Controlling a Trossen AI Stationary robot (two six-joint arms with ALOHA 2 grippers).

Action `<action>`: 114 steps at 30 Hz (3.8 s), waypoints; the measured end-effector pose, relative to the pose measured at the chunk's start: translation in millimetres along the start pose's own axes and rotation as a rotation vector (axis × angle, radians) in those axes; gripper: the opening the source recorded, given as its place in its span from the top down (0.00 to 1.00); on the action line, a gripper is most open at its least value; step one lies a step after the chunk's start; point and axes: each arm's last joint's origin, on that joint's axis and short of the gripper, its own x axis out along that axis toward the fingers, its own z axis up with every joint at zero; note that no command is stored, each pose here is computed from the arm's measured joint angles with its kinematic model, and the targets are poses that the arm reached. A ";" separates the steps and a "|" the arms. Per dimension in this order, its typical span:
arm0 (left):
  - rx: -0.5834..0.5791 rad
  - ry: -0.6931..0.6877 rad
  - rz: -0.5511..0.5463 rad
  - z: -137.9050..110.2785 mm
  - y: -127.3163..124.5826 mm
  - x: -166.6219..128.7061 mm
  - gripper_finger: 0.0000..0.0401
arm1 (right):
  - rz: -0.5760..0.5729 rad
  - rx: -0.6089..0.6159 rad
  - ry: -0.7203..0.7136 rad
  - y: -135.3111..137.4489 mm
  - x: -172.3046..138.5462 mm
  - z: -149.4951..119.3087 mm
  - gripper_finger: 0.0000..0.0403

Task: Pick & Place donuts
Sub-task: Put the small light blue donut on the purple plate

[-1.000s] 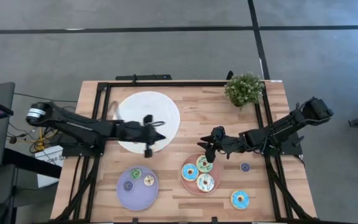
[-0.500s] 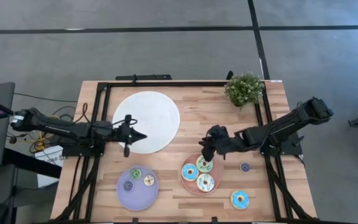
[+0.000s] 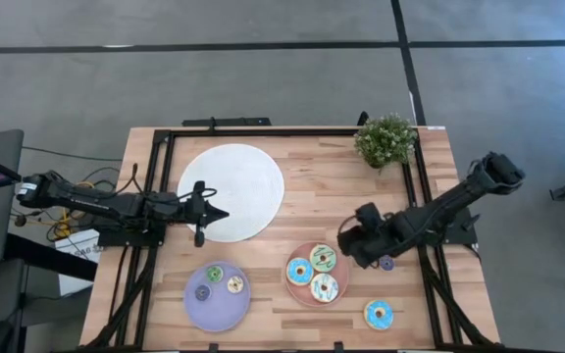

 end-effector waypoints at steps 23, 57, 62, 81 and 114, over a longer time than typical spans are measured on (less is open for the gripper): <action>-0.008 -0.004 0.000 0.5 0.0 0.0 1.00 | -0.292 0.125 0.024 -42.0 4.7 -24.8 0.78; -0.012 -0.004 -0.001 0.7 0.0 0.0 1.00 | -0.347 0.184 0.033 -43.9 31.6 -37.0 0.39; -0.011 -0.001 -0.014 0.4 -0.4 0.0 1.00 | -0.432 0.237 -0.007 -41.2 48.2 -43.4 0.38; -0.010 0.004 -0.018 -0.1 -0.5 0.0 1.00 | -0.584 0.261 -0.105 -39.5 87.6 -50.7 0.38; -0.006 0.025 -0.016 -2.1 -0.4 0.0 1.00 | -0.289 -0.086 -0.158 9.5 34.9 -30.2 0.55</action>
